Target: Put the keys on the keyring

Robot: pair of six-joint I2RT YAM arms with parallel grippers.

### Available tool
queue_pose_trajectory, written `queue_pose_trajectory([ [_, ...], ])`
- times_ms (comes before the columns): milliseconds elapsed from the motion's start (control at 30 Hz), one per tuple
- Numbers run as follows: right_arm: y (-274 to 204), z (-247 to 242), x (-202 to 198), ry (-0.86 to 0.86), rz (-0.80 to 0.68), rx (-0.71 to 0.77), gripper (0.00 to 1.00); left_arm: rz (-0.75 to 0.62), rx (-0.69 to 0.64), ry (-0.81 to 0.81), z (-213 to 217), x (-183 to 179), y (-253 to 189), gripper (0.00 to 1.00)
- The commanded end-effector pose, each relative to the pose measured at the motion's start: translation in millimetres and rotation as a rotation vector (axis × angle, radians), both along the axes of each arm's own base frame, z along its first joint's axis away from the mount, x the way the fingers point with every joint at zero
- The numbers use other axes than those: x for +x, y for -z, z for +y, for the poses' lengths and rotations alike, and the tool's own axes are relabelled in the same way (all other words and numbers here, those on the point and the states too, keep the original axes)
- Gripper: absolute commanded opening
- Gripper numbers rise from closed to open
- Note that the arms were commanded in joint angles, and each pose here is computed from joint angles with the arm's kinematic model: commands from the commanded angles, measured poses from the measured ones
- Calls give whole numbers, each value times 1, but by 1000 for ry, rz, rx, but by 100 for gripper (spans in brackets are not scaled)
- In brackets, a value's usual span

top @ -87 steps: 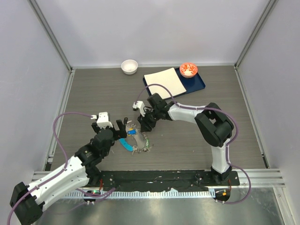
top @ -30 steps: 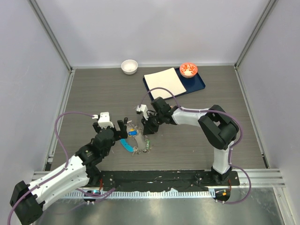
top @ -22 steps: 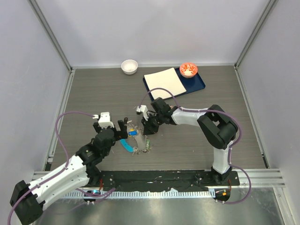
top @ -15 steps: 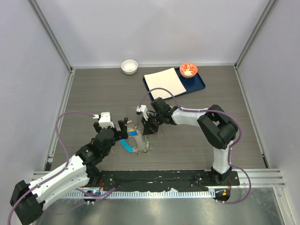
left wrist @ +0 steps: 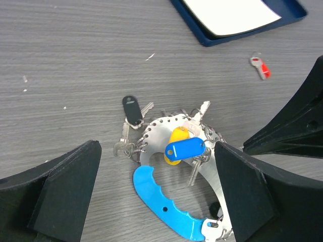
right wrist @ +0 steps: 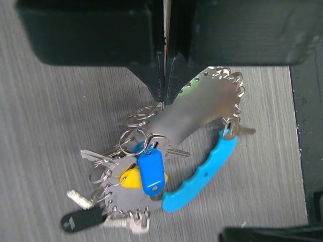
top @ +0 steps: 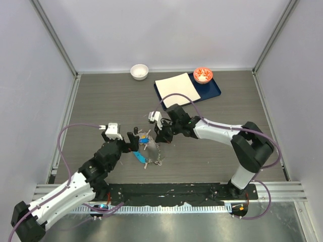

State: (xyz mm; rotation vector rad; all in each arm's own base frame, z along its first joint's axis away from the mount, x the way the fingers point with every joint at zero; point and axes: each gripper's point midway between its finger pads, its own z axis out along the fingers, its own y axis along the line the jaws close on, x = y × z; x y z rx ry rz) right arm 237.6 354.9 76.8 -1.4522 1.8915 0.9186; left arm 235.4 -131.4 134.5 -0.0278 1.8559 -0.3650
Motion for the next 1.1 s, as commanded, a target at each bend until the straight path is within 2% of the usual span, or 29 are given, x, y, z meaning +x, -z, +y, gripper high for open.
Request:
queue_pose_trajectory([
  [0,-51,6,5,6,-175,110,1,-122,-62,114,-17,-3,-23,100],
  [233,-85,-3,-8,35,-251,234,1,-262,-96,347,-46,-22,-43,99],
  [700,-157,-43,-33,144,-386,427,1,-480,-72,794,-108,-60,-89,99],
  [933,-188,-65,-42,223,-423,504,1,-531,-31,1046,-144,-76,-105,93],
  [1067,-187,-75,-46,248,-426,498,1,-548,-8,1107,-155,-74,-113,87],
])
